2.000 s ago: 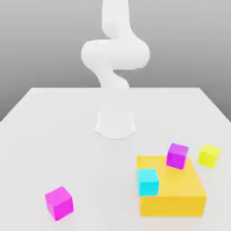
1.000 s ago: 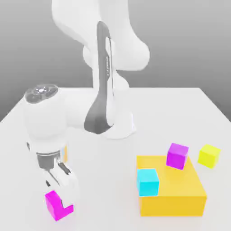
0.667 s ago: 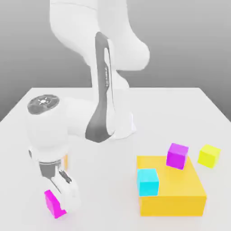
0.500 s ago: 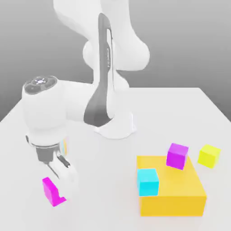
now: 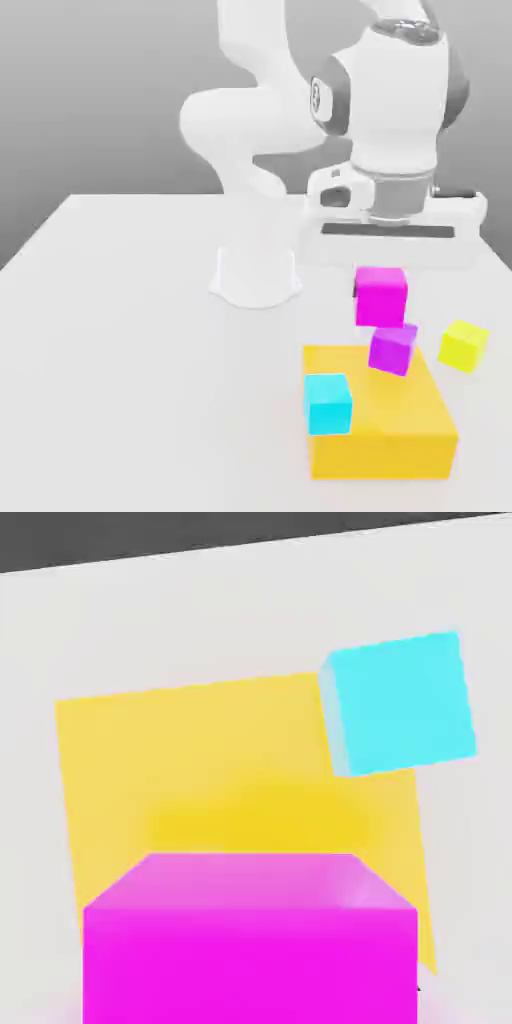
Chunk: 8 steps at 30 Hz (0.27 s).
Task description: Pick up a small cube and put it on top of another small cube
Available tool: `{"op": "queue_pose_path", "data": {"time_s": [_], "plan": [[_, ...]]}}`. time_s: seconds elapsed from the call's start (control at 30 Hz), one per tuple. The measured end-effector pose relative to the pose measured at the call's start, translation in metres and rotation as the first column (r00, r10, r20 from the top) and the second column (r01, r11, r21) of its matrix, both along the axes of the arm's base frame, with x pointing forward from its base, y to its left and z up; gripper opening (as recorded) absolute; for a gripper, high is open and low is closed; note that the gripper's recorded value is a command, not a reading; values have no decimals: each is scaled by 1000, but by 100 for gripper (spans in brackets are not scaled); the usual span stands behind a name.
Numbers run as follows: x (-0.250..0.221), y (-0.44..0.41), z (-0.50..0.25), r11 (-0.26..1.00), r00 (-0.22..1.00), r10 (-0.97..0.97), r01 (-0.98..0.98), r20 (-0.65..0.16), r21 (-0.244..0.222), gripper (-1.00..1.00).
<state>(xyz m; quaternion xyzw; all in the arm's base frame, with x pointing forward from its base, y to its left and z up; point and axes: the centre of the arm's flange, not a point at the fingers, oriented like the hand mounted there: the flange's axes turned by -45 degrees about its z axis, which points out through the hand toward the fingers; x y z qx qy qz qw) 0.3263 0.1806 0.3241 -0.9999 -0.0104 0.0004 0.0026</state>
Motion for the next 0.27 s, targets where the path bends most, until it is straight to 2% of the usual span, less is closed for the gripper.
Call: {"op": "queue_pose_path", "data": {"time_s": [0.13,0.17,0.27], "plan": [[-6,6,-41,1000,1000,24,-24,1,-6,-100],[-7,6,-51,1000,1000,25,-25,1,-5,100],[-7,6,-51,1000,1000,25,-25,1,-5,100]]}}
